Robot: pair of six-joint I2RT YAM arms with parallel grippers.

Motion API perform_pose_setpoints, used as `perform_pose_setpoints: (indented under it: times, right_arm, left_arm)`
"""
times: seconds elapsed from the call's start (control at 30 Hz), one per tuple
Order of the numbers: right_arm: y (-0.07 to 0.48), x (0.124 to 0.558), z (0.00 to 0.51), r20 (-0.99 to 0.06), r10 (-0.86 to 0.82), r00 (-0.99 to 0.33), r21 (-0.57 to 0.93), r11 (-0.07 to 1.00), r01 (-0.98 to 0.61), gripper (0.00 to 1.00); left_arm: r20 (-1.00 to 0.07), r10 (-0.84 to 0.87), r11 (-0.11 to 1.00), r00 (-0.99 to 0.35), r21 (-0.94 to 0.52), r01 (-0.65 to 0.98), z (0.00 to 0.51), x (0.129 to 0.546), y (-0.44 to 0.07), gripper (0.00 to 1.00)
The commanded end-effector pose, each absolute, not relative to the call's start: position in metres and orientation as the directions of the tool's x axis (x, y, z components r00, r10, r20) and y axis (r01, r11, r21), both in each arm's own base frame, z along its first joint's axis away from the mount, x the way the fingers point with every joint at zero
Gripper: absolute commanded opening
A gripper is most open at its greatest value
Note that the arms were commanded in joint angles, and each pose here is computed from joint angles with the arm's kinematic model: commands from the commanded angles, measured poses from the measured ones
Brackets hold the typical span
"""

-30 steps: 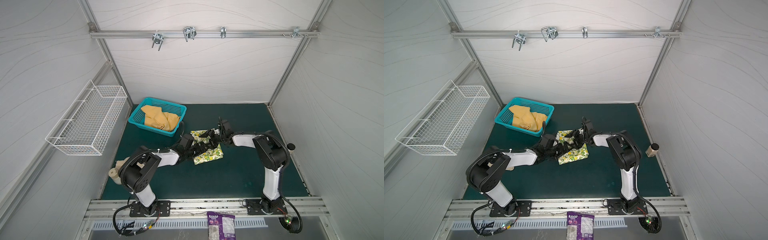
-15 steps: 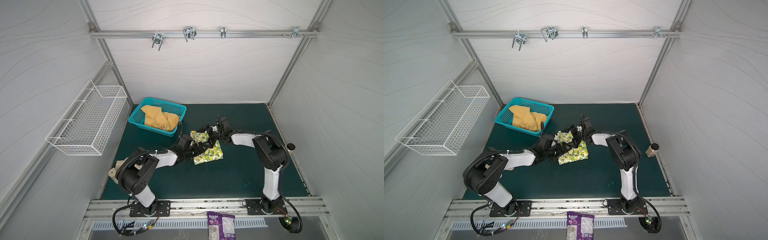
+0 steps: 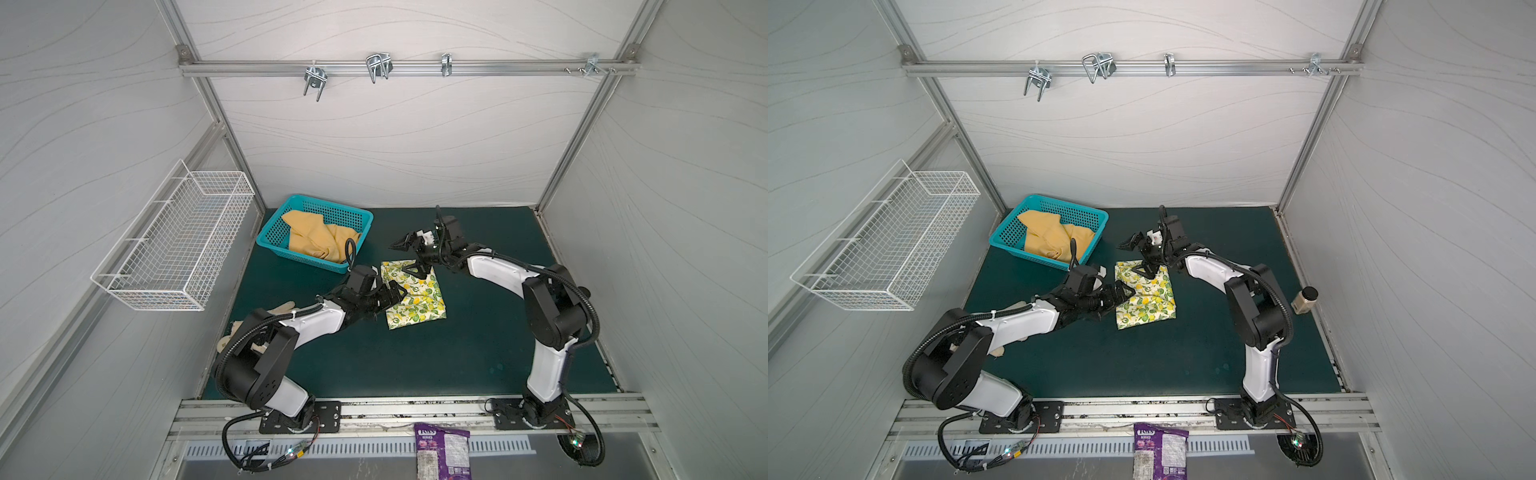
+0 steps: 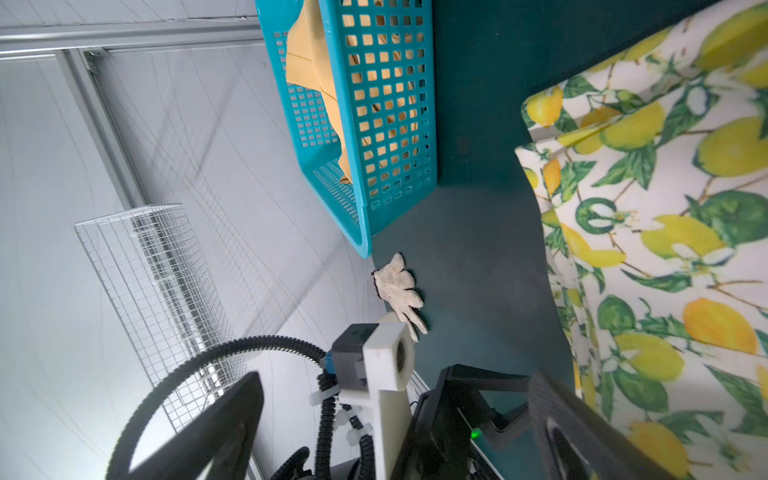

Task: Fold and stack the skirts

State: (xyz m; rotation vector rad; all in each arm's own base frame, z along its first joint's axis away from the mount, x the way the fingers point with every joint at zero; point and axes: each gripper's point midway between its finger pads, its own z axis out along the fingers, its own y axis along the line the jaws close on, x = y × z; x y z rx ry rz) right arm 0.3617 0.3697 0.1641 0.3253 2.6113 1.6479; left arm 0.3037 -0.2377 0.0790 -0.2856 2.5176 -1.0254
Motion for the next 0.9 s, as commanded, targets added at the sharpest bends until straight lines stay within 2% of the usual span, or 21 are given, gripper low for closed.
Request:
perform_pose_setpoints:
  times: [0.0,0.27,0.87]
  right_arm:
    - [0.356,0.344,0.153,0.075,0.175,-0.982,0.872,0.467,0.15,0.99]
    - [0.318,0.325,0.133,0.046,0.186,-0.981,0.844,0.519,0.138,0.99]
    - [0.301,0.293,0.102,0.088,0.184,-0.979,0.84,0.514,0.172,0.99]
  left_arm:
    - [-0.335,-0.323,0.714,-0.885,-0.7,0.004,0.104,0.309,-0.237,0.98]
    - [-0.3,-0.311,0.66,-0.902,-0.751,0.023,0.124,0.3,-0.247,0.98]
    - [-0.296,-0.313,0.679,-0.903,-0.735,0.005,0.12,0.296,-0.244,0.97]
